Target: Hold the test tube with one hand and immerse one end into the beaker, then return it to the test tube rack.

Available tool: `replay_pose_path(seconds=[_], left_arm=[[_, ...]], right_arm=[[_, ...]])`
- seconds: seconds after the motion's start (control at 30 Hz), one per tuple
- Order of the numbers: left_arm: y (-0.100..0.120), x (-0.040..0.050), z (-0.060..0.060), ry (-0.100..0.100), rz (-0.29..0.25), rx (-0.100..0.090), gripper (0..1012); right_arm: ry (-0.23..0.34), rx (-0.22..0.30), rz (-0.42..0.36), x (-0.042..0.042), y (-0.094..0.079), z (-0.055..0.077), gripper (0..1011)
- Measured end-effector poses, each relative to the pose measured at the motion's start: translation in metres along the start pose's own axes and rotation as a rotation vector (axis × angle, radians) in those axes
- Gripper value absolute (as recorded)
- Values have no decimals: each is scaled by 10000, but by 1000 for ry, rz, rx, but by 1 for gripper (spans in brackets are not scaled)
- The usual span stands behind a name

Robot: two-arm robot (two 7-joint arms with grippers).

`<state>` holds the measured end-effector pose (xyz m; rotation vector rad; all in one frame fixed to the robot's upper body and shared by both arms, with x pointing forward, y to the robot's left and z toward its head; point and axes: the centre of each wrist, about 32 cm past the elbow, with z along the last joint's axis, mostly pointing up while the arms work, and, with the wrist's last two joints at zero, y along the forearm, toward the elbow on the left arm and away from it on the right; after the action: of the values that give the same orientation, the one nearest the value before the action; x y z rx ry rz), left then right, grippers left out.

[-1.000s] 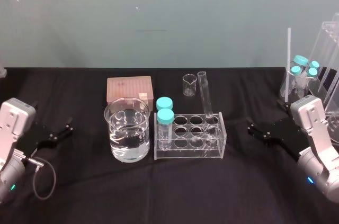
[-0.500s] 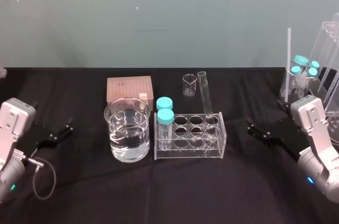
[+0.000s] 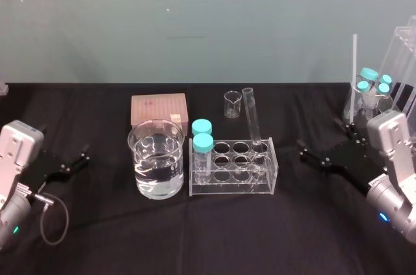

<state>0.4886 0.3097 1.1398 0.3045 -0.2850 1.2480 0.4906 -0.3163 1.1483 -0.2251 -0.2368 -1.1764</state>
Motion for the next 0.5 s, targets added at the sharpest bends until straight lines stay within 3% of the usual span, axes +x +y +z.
replay_pose_path(seconds=[0.07,0.27,0.5], left_arm=[[0,0,0,0,0,0,1000],[0,0,0,0,0,0,1000],[0,0,0,0,0,0,1000]], right_arm=[[54,13,41,32,11,23,1002],[148,48,151,100,54,87,1002],[139,66,227,108,145,137,1002]])
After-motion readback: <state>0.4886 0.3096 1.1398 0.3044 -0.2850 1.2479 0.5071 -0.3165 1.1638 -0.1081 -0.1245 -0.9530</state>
